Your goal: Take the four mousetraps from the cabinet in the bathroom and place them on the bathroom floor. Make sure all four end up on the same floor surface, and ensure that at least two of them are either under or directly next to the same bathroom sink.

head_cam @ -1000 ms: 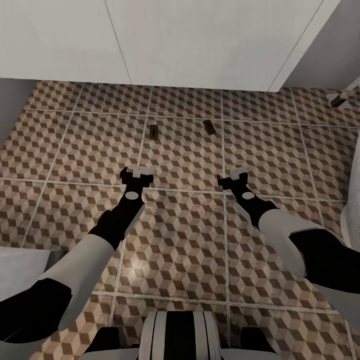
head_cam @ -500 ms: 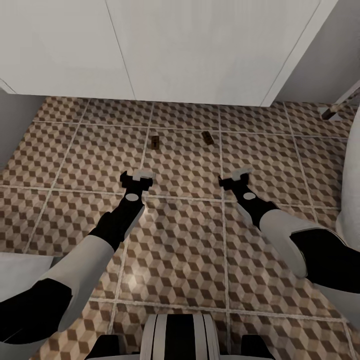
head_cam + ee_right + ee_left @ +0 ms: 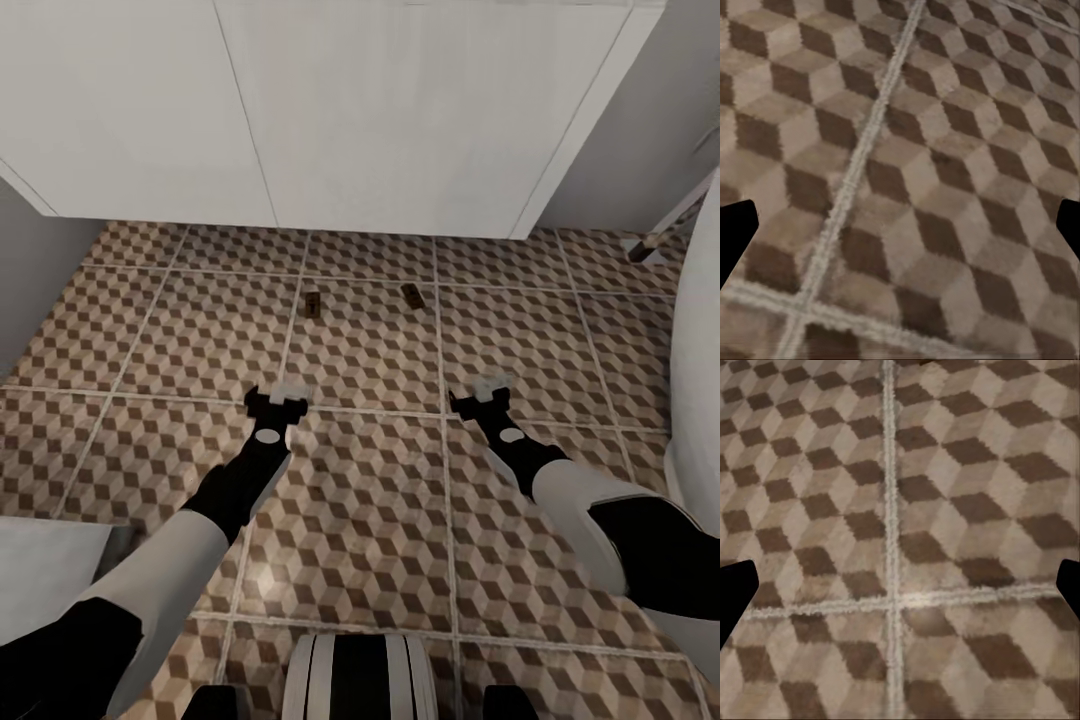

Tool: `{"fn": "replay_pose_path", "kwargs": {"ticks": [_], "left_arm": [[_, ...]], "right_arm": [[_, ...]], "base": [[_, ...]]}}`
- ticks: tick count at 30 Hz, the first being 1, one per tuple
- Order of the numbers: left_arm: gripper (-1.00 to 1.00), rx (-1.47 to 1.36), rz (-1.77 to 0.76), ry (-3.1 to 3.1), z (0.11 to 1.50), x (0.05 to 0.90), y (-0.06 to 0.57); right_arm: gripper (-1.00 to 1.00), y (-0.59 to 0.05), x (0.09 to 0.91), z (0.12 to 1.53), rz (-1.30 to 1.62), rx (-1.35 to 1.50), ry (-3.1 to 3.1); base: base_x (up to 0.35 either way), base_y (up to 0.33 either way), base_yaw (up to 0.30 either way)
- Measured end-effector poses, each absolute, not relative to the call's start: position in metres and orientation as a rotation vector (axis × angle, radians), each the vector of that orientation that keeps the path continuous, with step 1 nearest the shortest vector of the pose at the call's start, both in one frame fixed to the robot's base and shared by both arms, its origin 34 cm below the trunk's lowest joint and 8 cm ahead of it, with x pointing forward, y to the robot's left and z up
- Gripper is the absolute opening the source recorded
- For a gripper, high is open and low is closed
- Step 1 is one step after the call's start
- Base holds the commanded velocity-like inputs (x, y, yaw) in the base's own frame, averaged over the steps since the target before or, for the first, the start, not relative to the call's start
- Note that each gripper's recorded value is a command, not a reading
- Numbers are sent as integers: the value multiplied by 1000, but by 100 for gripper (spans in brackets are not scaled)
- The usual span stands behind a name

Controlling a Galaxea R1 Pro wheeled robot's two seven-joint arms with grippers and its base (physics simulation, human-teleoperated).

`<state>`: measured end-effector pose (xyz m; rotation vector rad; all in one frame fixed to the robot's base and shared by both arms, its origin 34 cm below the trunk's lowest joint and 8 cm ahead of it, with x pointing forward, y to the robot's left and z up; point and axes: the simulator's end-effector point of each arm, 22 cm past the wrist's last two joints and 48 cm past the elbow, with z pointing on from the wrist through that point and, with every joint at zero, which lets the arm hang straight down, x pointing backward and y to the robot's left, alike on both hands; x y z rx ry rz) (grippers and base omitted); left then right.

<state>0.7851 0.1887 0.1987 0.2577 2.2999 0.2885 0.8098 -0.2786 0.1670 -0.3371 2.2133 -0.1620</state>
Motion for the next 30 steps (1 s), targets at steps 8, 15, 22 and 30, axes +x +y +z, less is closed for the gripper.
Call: {"fn": "replay_pose_path", "kwargs": {"ticks": [8, 15, 22, 30], "left_arm": [[100, 262, 285, 2318, 200, 763, 188], [100, 258, 274, 2336, 191, 725, 191], [100, 254, 279, 2331, 163, 678, 210], [100, 261, 292, 2343, 141, 627, 232]], "right_arm": [[100, -283, 778, 165, -158, -340, 2218], [100, -286, 729, 154, -146, -348, 2236], [100, -282, 679, 145, -122, -353, 2251], [100, -279, 639, 145, -103, -355, 2257]], "base": [[0, 0, 0], [0, 0, 0], [0, 0, 0], [0, 0, 0]]}}
